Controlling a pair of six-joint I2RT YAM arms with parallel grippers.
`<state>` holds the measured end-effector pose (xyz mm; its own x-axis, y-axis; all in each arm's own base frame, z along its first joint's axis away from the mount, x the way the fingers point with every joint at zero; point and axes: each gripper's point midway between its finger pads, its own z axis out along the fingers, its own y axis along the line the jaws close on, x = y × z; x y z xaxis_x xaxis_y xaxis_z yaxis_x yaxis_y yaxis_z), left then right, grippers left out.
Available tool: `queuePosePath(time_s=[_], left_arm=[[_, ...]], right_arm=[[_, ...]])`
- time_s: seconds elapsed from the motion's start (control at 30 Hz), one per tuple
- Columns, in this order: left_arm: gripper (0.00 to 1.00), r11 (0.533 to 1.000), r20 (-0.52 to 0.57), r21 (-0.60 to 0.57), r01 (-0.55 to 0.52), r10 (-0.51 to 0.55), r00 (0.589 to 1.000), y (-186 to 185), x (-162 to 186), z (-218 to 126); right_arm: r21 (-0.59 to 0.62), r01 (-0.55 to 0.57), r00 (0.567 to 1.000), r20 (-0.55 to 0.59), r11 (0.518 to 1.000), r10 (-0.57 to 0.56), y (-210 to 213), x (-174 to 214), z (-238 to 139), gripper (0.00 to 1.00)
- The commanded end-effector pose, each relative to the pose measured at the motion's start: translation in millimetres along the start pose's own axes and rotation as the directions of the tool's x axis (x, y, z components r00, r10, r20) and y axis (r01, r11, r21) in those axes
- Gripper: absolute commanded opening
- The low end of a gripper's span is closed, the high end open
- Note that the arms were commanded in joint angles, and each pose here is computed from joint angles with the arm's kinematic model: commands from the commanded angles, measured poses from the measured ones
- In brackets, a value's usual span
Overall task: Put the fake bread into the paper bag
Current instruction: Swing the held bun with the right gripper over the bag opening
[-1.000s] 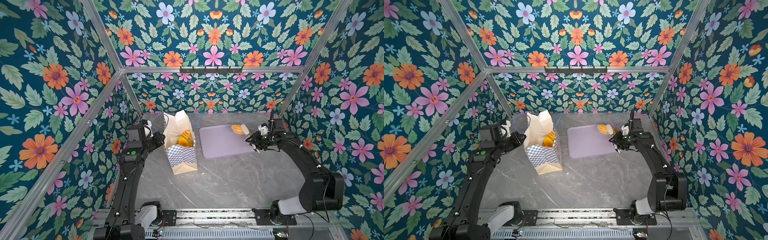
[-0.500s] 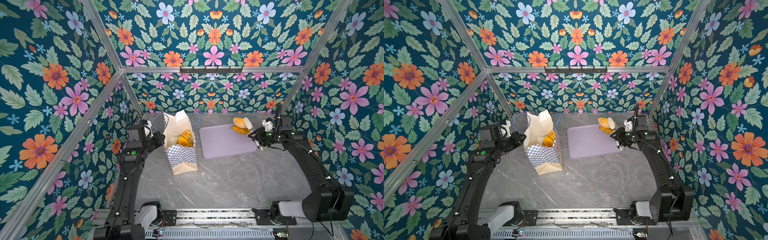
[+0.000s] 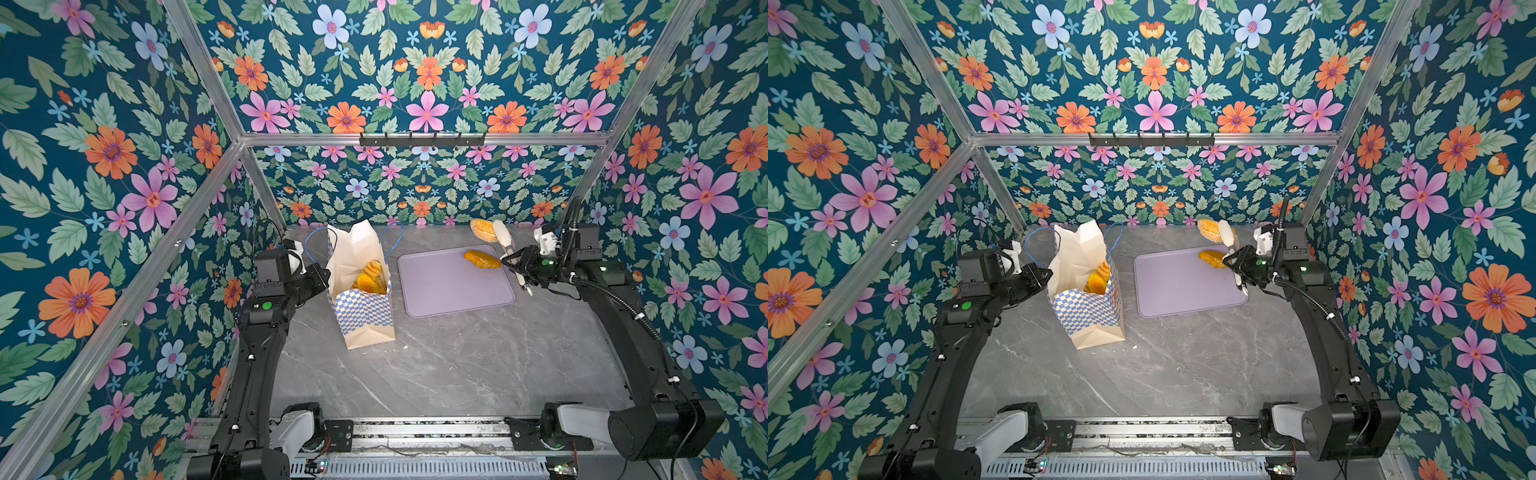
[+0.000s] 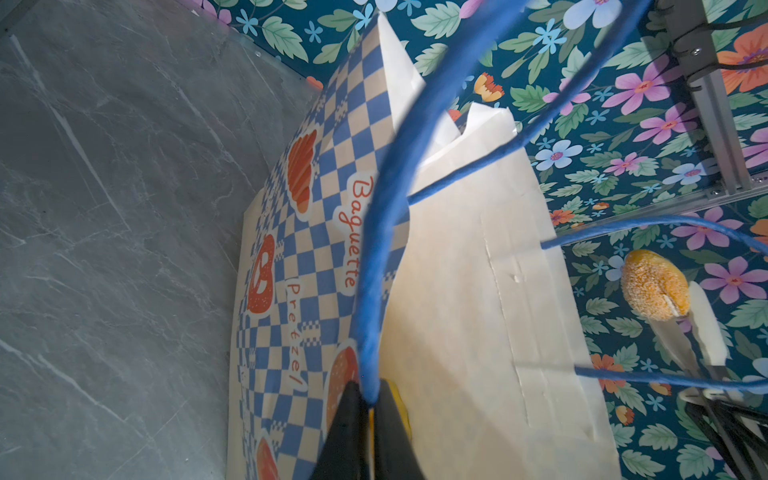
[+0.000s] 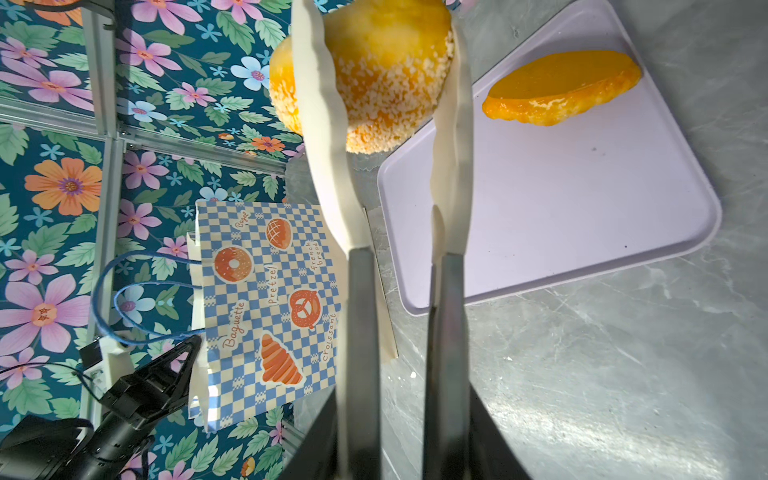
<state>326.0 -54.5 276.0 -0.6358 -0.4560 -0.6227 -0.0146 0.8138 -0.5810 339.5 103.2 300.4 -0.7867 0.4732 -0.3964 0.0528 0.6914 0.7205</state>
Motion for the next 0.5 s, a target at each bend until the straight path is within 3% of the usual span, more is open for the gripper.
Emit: queuePosePath(time_s=[0.0,0.47], left_arm=[[0.11,1.0,0.012,0.007,-0.01,0.01,1.0,-2.9,-4.4,-0.7],[0.11,1.0,0.01,0.01,-0.01,0.01,1.0,-2.7,-3.6,0.0]], right_arm=[[-0.041,0.014,1.0,0.023,0.999,-0.013,16.0,-2.9,-8.7,0.36],[-0.066,0.106,0.99,0.098,0.992,-0.099,57.1,-2.5,-38.1,0.36]])
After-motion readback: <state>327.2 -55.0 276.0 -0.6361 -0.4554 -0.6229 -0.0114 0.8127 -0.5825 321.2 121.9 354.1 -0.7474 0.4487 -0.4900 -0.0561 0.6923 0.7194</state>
